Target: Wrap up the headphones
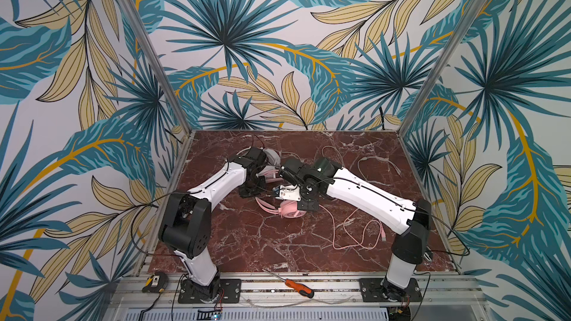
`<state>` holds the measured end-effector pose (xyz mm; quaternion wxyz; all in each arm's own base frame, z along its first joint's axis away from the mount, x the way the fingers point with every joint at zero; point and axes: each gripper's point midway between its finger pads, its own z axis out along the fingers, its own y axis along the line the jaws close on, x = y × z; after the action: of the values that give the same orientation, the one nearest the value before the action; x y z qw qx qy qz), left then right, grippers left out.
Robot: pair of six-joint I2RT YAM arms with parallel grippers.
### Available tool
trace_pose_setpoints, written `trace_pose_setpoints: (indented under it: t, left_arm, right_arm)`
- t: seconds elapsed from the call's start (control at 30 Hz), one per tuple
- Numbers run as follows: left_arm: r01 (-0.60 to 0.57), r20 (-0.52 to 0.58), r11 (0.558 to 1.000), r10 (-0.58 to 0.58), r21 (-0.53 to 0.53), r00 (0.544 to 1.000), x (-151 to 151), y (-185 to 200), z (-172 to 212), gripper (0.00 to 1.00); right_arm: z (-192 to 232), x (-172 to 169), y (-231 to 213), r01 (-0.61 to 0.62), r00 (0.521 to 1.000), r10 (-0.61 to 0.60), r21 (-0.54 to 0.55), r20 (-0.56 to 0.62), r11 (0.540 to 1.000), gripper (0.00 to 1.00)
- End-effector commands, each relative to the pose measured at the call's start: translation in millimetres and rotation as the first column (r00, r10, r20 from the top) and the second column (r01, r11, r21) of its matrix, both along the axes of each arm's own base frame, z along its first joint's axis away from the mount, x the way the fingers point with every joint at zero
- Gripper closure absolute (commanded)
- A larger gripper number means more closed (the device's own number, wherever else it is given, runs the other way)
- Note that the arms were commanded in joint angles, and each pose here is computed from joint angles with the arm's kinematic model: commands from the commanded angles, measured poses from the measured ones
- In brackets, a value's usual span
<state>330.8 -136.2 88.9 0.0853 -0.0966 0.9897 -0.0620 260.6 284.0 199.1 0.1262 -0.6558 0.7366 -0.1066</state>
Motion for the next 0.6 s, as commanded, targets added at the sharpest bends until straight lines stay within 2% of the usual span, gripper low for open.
trace_pose_setpoints:
  t: [0.0,0.17,0.57]
  left_arm:
    - [0.017,0.041,0.999,-0.016,-0.038,0.999,7.3,-9.3,16.2,1.0]
    - [0.026,0.034,0.998,-0.025,-0.052,0.999,6.8,-12.3,15.2,1.0]
    - [0.101,0.038,0.992,-0.098,-0.074,0.994,0.8,-18.4,18.0,1.0]
  right_arm:
    - [-1.8,3.5,-15.5,0.009,1.0,-0.008,-0.104,0.008,0.995,1.0]
    - [-0.3,8.5,-13.6,0.014,0.999,-0.011,-0.096,0.035,0.995,1.0]
    - [8.2,51.3,4.1,0.002,0.994,-0.008,0.054,0.111,0.999,1.0]
